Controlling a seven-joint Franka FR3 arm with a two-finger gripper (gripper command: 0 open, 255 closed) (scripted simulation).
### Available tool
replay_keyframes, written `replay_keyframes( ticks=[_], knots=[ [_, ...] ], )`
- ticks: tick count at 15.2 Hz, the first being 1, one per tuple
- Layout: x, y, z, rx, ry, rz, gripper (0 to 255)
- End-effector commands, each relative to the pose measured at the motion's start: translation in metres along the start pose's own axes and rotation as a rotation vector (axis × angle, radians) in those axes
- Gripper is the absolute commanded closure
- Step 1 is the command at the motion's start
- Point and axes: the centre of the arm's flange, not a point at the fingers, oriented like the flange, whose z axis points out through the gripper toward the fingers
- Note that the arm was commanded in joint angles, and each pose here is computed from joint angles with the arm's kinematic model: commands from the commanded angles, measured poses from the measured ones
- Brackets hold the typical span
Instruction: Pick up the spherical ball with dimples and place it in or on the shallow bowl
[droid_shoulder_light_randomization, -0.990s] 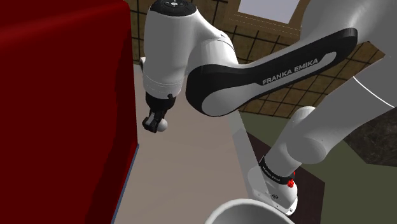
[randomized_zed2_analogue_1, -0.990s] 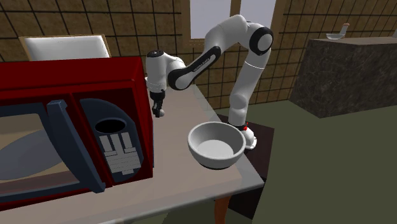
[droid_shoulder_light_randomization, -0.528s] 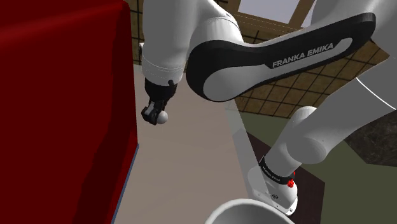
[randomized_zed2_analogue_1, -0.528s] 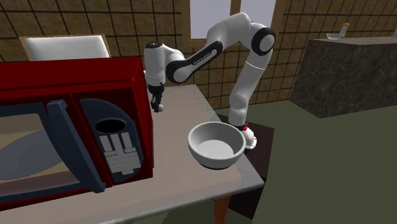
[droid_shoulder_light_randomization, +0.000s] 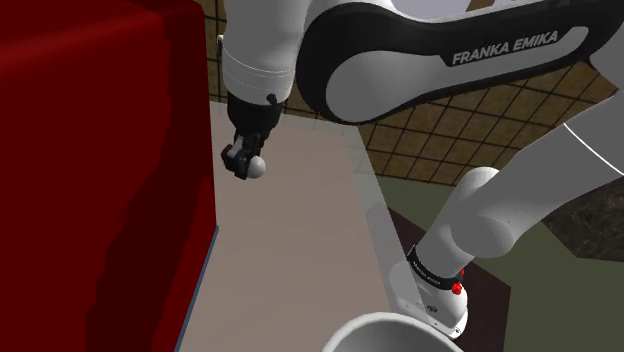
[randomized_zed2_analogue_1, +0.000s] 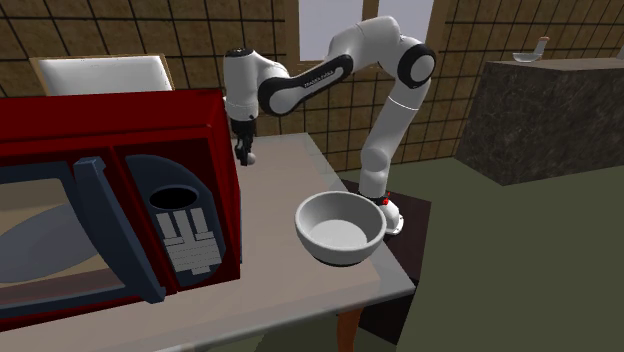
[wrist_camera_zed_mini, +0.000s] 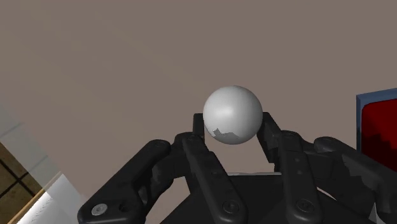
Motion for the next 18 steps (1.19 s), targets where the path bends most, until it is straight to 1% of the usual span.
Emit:
replay_keyframes(
  ticks=[1, 13, 14, 18],
  knots=[
    [0.000, 0.003, -0.011, 0.000, 0.000, 0.000, 255],
    [0.010, 0.015, -0.073, 0.000, 0.000, 0.000, 255],
    [0.010, 0.015, -0.073, 0.000, 0.000, 0.000, 255],
    [-0.028, -0.019, -0.086, 0.000, 0.000, 0.000, 255]
  ],
)
